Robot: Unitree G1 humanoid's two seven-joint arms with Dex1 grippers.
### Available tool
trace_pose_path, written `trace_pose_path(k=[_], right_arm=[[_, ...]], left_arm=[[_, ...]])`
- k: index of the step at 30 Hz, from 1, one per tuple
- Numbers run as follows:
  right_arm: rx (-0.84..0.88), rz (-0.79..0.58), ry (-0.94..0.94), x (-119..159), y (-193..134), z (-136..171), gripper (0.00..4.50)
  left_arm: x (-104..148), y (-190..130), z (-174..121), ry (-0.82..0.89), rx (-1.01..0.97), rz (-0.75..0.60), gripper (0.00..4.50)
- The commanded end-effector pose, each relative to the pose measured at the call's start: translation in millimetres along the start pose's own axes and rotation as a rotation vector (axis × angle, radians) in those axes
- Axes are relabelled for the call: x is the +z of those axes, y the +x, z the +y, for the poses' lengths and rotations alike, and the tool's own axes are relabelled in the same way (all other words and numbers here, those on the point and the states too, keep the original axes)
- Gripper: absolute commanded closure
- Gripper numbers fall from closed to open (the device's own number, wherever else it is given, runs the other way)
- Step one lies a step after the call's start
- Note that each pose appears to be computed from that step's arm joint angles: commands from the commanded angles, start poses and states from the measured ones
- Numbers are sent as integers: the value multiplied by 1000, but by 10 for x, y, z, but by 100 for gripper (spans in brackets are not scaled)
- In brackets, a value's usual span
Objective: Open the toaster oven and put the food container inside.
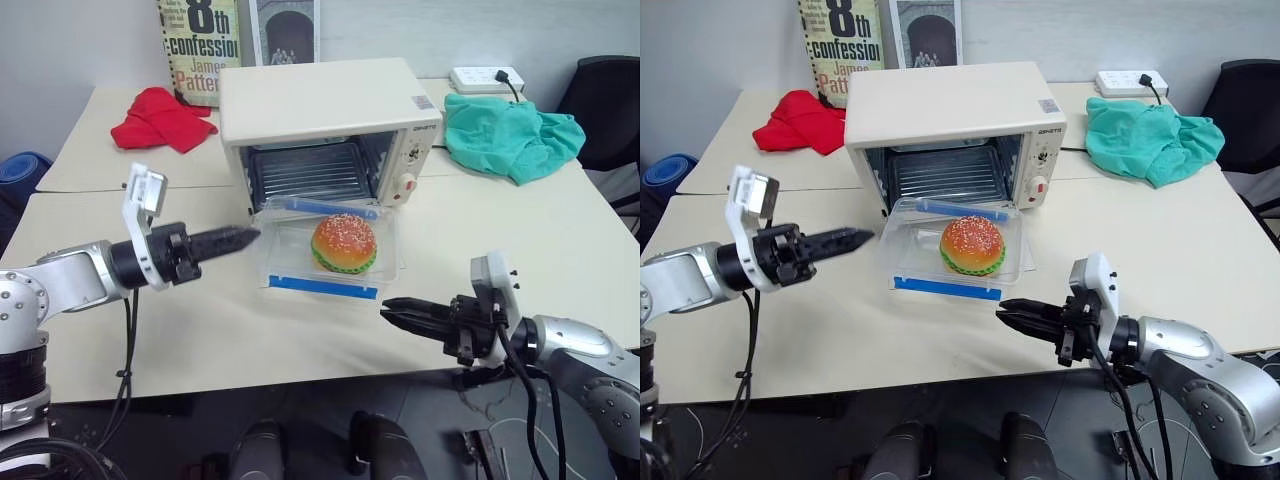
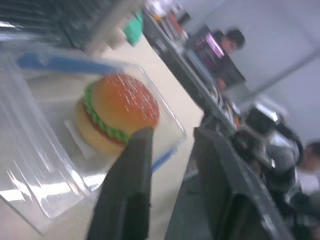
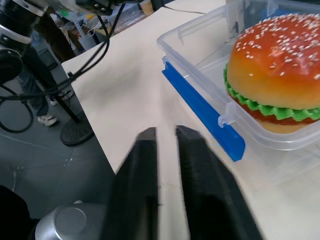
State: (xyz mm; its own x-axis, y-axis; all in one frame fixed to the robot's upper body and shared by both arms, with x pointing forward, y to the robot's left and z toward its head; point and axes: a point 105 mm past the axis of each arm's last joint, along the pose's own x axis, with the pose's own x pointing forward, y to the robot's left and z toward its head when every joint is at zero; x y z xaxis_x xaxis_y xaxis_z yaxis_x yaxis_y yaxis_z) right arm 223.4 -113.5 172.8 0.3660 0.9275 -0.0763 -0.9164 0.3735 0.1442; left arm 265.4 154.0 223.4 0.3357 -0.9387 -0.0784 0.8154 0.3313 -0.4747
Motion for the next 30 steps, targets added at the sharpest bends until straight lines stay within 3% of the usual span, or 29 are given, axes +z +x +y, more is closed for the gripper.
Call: trace_pose_path(k=[1,6,11,16,19,30], right_arm=[[-65,-11,-31,-10,43,-120,450],[-152,5,-32,-97,139,-337,450],[-310,-7,-75,-88,269,-720,450],[-400,-62,-108,75,429,-1050,450],[-487,-125,-132,266,528,-1319,450],[-555,-259,-130,651,856,-1722,450]], left_arm=[[-240,110,-43,195,-74,190,432],[-529,307,95,343,-105,354,448],[-557,613,311,398,-51,318,448],[-318,879,525,407,98,164,448],[-70,974,896,402,351,53,448],[387,1080,1097,360,518,-155,448]])
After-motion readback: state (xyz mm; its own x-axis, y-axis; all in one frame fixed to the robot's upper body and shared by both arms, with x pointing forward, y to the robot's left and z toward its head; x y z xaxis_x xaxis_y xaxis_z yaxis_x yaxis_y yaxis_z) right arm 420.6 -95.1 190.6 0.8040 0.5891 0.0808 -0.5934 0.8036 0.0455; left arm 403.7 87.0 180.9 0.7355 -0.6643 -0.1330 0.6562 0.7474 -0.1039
